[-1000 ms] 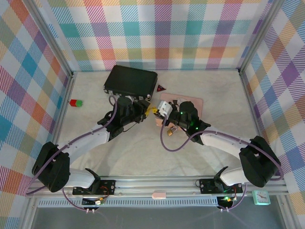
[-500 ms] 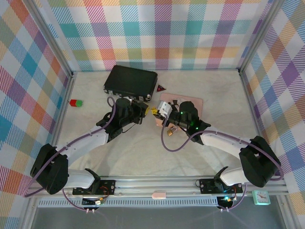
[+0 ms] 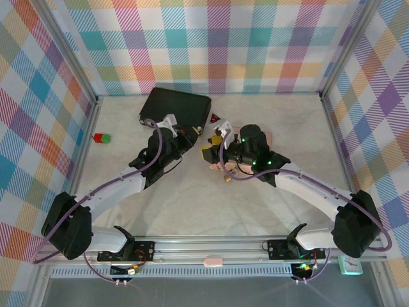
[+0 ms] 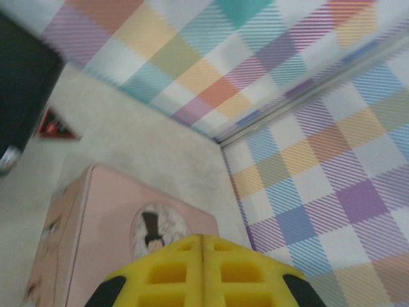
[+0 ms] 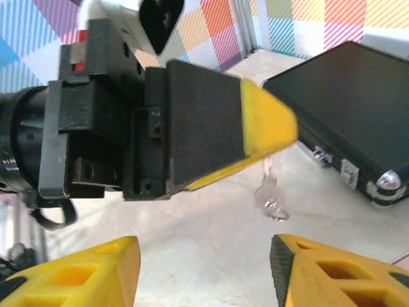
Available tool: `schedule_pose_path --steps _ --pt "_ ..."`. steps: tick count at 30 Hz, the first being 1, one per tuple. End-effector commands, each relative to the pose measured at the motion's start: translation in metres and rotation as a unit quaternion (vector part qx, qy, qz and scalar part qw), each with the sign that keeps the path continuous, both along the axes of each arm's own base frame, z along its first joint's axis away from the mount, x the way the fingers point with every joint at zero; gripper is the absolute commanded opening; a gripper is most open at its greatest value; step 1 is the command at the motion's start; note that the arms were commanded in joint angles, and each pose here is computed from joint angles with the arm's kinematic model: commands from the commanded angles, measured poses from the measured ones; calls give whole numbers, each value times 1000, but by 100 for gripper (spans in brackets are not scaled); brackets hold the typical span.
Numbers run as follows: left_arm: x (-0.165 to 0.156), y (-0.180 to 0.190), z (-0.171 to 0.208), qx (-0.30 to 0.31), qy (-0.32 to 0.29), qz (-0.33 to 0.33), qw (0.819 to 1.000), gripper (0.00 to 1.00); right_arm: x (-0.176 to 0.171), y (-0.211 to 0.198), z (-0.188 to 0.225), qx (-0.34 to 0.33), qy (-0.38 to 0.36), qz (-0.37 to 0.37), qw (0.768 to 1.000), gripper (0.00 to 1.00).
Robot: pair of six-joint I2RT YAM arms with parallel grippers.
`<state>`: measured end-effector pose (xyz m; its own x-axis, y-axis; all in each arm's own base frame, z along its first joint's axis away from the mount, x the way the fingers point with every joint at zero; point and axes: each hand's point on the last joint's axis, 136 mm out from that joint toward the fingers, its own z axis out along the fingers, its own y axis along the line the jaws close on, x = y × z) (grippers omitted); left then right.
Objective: Unlock a padlock with a key
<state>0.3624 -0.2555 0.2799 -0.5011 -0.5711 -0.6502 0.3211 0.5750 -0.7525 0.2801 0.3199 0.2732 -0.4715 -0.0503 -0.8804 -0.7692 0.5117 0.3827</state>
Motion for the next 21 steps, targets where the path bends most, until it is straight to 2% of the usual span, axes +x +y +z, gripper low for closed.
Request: schedule_pose_path --steps 1,4,8,15,21 --pt "-11 -1 36 32 -149 -30 988 0 -13 -3 19 61 89 12 994 60" --pt "-21 -2 43 16 -177 -48 983 0 -11 -12 33 102 86 38 990 62" --pt "-29 -2 50 -26 -197 -60 978 0 -3 -22 46 154 113 66 980 60" --pt "-30 -13 53 -62 -197 -90 974 0 -1 -9 34 169 138 112 969 57" --pt "-30 -15 48 -73 -186 -98 975 0 0 -7 25 180 126 123 968 55"
